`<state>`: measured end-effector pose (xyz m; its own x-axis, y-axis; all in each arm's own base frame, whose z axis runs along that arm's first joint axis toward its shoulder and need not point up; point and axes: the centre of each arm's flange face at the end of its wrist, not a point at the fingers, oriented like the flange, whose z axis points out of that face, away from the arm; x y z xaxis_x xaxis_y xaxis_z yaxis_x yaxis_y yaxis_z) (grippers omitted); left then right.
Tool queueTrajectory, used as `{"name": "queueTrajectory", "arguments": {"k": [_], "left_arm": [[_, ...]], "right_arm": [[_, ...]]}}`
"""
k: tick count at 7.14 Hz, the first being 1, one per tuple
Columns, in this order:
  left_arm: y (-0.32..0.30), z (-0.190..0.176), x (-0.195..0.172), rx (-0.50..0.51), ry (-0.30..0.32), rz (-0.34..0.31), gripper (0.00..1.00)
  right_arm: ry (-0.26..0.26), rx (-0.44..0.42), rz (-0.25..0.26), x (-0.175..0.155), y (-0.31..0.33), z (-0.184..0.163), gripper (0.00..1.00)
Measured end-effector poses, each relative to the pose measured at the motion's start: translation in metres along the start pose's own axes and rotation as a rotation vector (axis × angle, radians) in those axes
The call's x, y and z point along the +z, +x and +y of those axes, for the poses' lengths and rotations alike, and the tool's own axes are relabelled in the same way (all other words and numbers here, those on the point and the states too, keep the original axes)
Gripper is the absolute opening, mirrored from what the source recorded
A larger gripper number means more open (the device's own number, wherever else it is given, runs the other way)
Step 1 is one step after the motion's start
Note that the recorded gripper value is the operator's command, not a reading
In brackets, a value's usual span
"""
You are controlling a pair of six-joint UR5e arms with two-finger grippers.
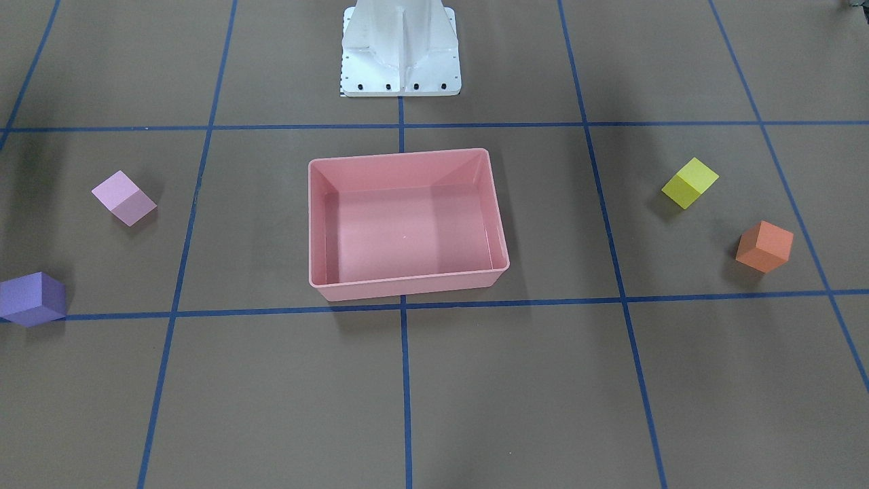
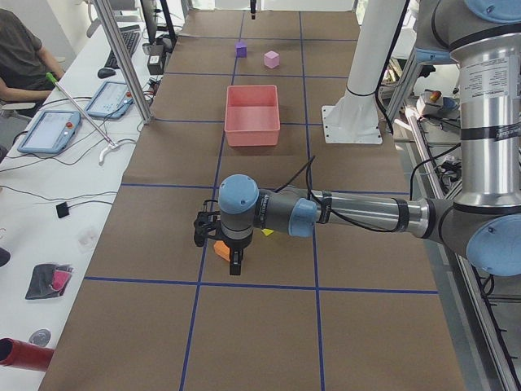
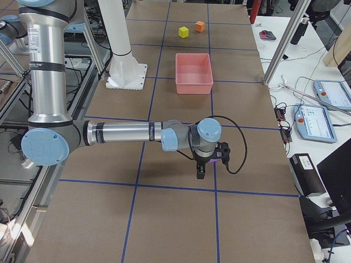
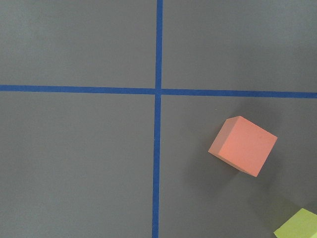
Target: Place blocks into pink bin with both arms
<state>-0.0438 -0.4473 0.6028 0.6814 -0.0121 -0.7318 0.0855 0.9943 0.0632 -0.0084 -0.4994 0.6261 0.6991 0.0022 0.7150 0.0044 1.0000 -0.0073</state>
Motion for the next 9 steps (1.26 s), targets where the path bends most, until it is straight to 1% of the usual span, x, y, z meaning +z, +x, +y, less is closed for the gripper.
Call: {"name": "queueTrajectory", "arguments": {"k": [3, 4, 5, 7, 9], "left_arm": [[0.000, 0.002, 0.001, 0.009, 0.005, 0.002, 1.00], [0.001, 0.002, 0.002, 0.012, 0.003, 0.003, 1.00], [0.003, 0.002, 0.004, 0.015, -0.001, 0.004, 1.00], [0.006, 0.002, 0.008, 0.022, -0.009, 0.004, 1.00], [0.013, 0.001, 0.012, 0.045, -0.007, 0.008, 1.00]], "right_arm": [[-0.007, 0.003, -0.017, 0.002, -0.001, 0.002, 0.99], [-0.012, 0.002, -0.040, 0.002, -0.004, 0.003, 0.99], [-0.014, -0.019, -0.072, 0.002, -0.015, 0.001, 0.99], [0.000, -0.076, -0.111, 0.011, -0.064, 0.001, 0.99], [0.015, -0.167, -0.154, 0.036, -0.121, 0.015, 0.99]]}}
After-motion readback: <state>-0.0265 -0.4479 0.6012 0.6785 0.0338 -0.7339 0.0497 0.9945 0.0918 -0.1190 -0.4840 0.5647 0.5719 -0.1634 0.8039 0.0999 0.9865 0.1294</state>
